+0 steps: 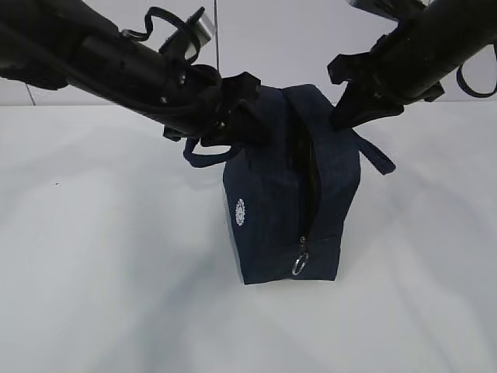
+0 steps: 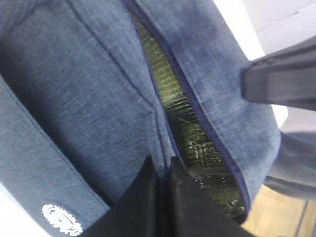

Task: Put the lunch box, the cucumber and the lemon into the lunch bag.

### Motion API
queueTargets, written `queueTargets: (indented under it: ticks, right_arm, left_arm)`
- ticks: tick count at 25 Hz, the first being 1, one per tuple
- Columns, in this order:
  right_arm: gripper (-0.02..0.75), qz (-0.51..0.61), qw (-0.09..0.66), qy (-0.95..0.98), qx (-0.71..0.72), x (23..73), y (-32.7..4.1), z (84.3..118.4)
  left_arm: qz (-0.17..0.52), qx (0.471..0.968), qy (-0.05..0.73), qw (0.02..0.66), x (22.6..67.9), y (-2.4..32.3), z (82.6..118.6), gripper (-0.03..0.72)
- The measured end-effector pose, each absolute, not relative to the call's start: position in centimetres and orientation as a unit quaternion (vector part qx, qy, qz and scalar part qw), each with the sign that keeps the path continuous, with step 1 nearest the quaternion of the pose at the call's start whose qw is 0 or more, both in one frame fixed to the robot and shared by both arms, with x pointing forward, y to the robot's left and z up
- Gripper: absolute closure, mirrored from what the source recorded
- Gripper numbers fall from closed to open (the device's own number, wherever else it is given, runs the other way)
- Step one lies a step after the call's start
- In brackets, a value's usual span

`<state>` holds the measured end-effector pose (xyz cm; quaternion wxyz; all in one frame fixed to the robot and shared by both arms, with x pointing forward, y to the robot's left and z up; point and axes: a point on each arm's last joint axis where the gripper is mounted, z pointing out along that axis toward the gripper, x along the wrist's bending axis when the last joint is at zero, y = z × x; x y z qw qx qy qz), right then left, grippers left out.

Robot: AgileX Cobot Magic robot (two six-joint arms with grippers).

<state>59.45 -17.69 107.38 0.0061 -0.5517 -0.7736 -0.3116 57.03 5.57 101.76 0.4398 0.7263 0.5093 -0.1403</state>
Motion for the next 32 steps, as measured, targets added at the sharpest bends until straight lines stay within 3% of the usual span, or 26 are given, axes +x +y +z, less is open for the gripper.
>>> queueTargets:
  ticks: [27, 30, 32]
  right_arm:
    - [0.736, -0.31, 0.004, -0.771, -0.557, 60.1, -17.6, 106.5]
    - [0.685, -0.311, 0.004, -0.77, -0.556, 60.1, -17.6, 106.5]
    - [0.61, -0.312, 0.004, -0.772, -0.553, 60.1, -17.6, 106.5]
  left_arm:
    - [-0.094, 0.726, 0.517, 0.445, 58.2, 5.7, 100.6, 0.69]
    - [-0.089, 0.731, 0.513, 0.442, 58.2, 5.7, 100.5, 0.69]
    - [-0.088, 0.732, 0.512, 0.441, 58.2, 5.7, 100.5, 0.69]
